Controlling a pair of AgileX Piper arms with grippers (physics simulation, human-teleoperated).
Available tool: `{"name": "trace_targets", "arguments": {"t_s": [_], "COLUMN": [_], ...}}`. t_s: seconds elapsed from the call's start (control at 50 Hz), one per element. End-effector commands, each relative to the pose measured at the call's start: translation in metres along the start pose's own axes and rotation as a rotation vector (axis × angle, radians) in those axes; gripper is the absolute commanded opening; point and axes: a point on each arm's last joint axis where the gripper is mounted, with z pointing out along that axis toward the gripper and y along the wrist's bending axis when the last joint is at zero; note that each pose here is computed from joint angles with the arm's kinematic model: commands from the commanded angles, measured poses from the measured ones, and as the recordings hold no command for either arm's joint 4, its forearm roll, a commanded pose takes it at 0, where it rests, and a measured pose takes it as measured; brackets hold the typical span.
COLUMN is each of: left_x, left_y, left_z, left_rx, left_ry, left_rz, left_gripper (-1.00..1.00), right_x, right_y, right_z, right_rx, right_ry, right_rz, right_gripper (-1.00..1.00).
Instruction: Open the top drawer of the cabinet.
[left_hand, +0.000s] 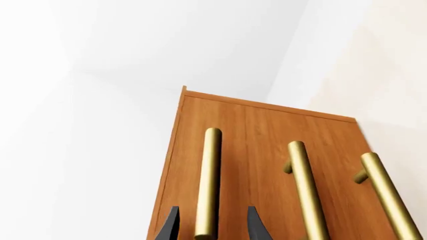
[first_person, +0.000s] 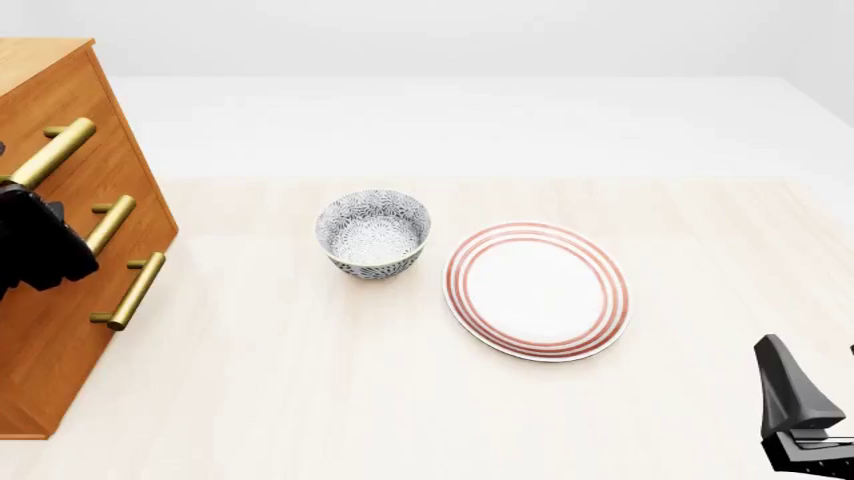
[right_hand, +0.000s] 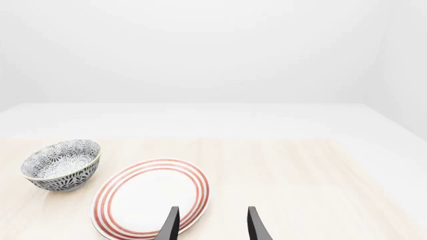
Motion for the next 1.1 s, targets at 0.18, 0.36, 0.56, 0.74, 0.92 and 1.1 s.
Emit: {"name": "trace_targets", "arguments": {"t_s": [0.18,0.36,0.56,0.74,0.92,1.1], "left_x": [0.0,-0.001,-0.005,-0.013,-0.019,-0.024], "left_y": [-0.004,-0.01,-0.012,-0.009,-0.013,-0.013], "left_z": [-0.003,-0.008,-0.015,-0.017,-0.021,-0.024], "left_rx": [0.009,0.009,0.011,0.009,0.018,0.023], "left_ry": [0.0,-0.009,-0.031,-0.063,-0.093,-0.116], "left_rz": [-0.016,0.017,0.035,0.032,0.029,0.022], "left_gripper": [-1.0,-1.0,-1.0,-1.0,-1.0,-1.0], "right_x": [0.0,0.0,0.0,0.0,0.0,0.0], "right_y": [0.0,0.0,0.0,0.0,0.0,0.0], "right_z": [0.0,0.0,0.0,0.0,0.001,0.001], "right_rx": [0.0,0.0,0.0,0.0,0.0,0.001], "right_ry": [0.0,0.0,0.0,0.0,0.0,0.0], "right_rz": [-0.001,-0.001,-0.001,0.0,0.0,0.0], "right_gripper": [1.0,1.0,1.0,1.0,1.0,1.0]}}
